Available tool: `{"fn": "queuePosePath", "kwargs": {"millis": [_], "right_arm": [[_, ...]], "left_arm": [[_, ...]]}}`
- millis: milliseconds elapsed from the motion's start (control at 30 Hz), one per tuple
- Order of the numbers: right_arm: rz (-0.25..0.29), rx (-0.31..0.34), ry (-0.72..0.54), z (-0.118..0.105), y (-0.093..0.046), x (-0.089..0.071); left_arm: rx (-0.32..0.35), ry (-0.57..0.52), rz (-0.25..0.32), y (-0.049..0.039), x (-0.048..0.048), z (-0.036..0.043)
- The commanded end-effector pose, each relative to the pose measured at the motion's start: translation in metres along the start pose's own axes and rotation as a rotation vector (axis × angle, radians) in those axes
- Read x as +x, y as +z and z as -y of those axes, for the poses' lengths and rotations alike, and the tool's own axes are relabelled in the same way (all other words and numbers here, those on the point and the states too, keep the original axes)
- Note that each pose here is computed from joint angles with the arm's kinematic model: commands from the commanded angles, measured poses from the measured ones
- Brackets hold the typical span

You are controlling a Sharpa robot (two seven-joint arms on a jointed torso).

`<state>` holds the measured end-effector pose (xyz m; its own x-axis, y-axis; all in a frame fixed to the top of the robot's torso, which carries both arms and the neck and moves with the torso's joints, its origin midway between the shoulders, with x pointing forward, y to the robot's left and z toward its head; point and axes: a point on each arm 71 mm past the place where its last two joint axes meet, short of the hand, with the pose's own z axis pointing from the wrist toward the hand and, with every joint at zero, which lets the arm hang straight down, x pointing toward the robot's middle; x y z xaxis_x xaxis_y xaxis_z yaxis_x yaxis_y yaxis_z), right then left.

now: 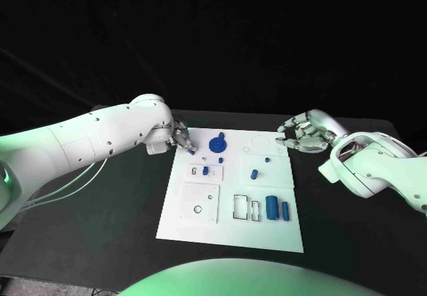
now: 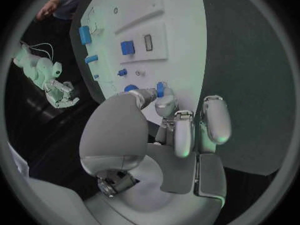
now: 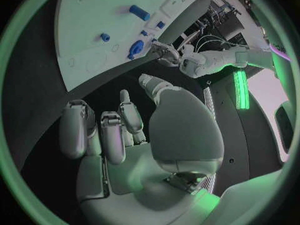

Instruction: Assemble the parts on the task board

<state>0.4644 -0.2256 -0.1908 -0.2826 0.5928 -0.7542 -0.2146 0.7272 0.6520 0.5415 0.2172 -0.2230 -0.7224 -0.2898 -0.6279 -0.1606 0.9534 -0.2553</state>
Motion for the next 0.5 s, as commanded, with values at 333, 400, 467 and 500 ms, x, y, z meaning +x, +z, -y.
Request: {"fn": "queuePosePath", "kwargs": {"millis": [333, 400, 467, 500], "right_arm": [[-0.006, 0.002, -0.005, 0.0, 0.0, 0.001], [-0.006, 0.003, -0.005, 0.001, 0.0, 0.0], [-0.005, 0.003, -0.005, 0.001, 0.0, 0.0], [-0.005, 0.003, -0.005, 0.001, 0.0, 0.0]], "left_arm": [[0.075, -0.114, -0.026, -0.0157, 0.0079, -0.0007], [0.086, -0.119, -0.024, -0.0208, 0.0102, -0.0013], [0.096, -0.118, -0.018, -0.0253, 0.0121, -0.0014], [0.101, -0.115, -0.014, -0.0276, 0.0132, -0.0013]]}}
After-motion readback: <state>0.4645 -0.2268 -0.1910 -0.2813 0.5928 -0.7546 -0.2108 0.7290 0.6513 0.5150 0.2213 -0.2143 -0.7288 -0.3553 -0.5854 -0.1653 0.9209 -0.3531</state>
